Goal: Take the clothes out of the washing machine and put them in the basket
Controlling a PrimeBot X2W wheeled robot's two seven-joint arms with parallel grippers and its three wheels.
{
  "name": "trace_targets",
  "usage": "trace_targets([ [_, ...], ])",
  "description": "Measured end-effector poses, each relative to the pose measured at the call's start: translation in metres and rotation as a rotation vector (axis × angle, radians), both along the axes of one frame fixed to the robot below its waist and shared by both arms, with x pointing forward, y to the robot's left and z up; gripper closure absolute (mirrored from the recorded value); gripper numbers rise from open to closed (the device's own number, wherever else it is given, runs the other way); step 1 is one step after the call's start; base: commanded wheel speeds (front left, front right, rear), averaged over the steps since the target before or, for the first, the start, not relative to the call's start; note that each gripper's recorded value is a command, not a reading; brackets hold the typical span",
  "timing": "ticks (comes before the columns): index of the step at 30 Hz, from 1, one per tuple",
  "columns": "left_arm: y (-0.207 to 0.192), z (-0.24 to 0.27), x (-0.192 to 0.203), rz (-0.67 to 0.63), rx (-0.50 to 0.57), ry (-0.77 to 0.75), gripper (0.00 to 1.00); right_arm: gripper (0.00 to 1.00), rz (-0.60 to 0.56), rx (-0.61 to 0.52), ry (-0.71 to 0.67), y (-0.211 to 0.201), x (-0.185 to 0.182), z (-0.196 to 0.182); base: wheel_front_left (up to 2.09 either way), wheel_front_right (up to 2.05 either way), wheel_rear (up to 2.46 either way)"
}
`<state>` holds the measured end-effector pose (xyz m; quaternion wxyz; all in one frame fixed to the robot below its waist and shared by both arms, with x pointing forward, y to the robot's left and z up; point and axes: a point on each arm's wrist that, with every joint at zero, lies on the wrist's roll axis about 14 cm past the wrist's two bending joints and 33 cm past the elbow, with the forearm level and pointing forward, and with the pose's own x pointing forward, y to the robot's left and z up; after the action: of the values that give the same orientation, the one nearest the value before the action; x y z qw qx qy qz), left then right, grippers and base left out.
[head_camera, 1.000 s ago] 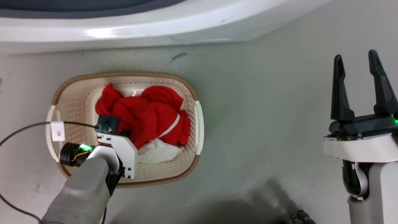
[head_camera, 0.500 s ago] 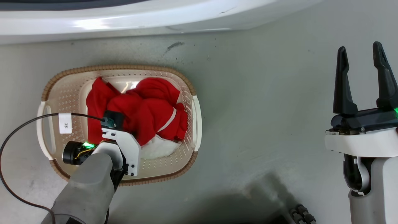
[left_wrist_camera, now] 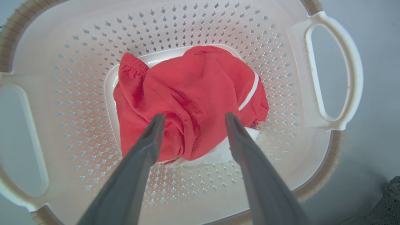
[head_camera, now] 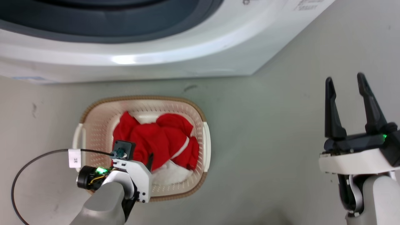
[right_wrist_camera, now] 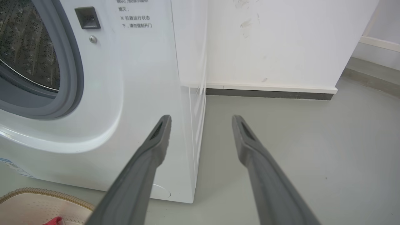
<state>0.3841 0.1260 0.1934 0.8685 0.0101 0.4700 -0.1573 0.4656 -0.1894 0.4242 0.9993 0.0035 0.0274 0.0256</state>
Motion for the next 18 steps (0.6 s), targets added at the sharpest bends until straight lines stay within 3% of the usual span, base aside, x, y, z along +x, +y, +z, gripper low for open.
trace_targets([
  [6,0.003,0.061,0.032,0.090,-0.042,-0.226,0.00,0.00,0.013,0.005,-0.044,0.006,-0.017,0.027,0.00,0.00,0.00],
  [18,0.021,0.177,0.032,0.186,-0.061,-0.614,0.00,0.00,0.054,0.024,-0.127,0.022,-0.054,0.070,0.00,0.00,0.00],
])
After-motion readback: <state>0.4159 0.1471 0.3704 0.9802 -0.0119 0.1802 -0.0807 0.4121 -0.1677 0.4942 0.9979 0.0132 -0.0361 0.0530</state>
